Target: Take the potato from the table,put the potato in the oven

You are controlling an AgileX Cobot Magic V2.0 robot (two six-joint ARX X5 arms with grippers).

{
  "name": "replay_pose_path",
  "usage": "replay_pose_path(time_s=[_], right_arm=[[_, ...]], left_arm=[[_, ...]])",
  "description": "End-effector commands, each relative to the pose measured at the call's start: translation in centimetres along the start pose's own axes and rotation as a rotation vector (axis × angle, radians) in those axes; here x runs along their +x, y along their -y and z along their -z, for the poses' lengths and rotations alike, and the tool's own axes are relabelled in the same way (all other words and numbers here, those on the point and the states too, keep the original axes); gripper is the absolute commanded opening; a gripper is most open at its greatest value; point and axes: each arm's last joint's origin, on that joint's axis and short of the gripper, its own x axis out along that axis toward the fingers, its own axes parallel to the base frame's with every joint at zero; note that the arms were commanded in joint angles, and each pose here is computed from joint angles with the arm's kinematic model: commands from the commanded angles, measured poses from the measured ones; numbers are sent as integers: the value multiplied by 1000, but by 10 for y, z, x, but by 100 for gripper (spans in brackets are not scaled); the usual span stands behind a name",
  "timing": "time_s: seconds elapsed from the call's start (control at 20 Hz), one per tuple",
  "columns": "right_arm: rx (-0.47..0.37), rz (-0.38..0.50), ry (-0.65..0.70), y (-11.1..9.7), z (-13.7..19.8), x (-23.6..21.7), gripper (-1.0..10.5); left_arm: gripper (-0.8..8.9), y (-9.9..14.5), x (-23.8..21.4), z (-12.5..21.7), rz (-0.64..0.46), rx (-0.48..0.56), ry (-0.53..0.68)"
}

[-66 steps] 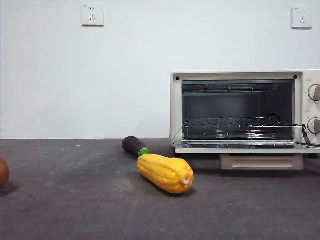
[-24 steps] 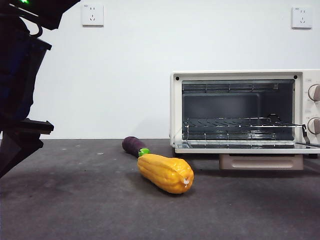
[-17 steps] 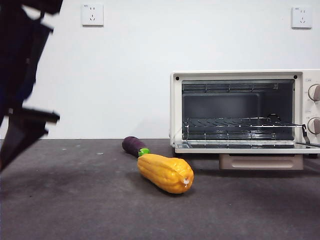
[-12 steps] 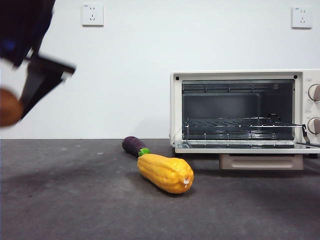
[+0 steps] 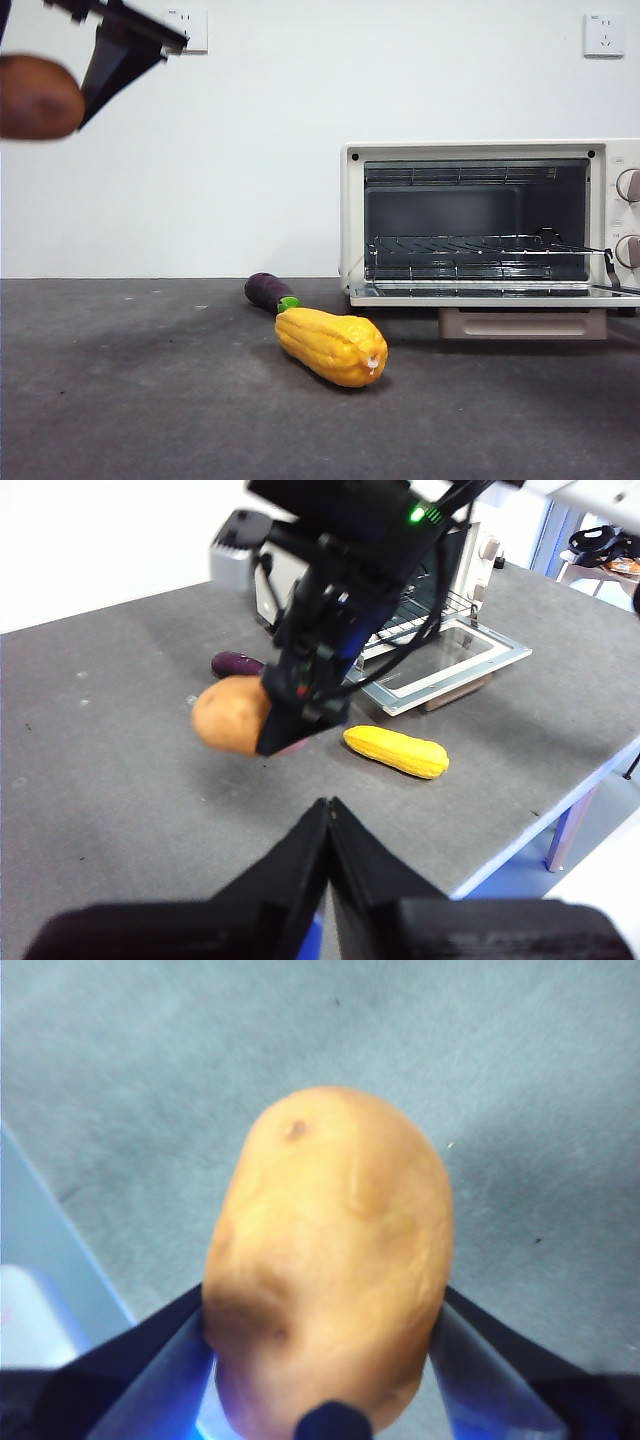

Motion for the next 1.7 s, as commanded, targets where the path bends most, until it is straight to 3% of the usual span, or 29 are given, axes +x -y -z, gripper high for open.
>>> replay_pose_path(time_s=[0.05,0.25,0.35,0.5,0.65,0.95,1.25,1.55,1.7], right_arm=[[4,41,-7,0,6,-29,1],[-18,199,-83,9,38,-68,1],[-6,331,-111,17,62,-88,2],[77,483,-113,36,91,-116,1],[177,551,-111,56,115,-135,1],[305,734,-175,88,173,-148,1],[463,778,42,115,230,-121,1],[570,640,165,147,262,-71,1],[631,635,295,166,262,-73,1]], left_arm=[[-5,0,0,0,0,6,7],[-5,-2,0,0,-42,6,13],[-5,-2,0,0,-71,4,18],[-5,-4,0,0,-130,2,27],[-5,-6,-1,-1,-210,3,39],[-5,-7,-1,-1,-231,26,39],[-5,-9,-1,-1,-288,26,48],[-5,-11,-2,-1,-364,23,58],[-5,-11,-1,-1,-366,10,60]])
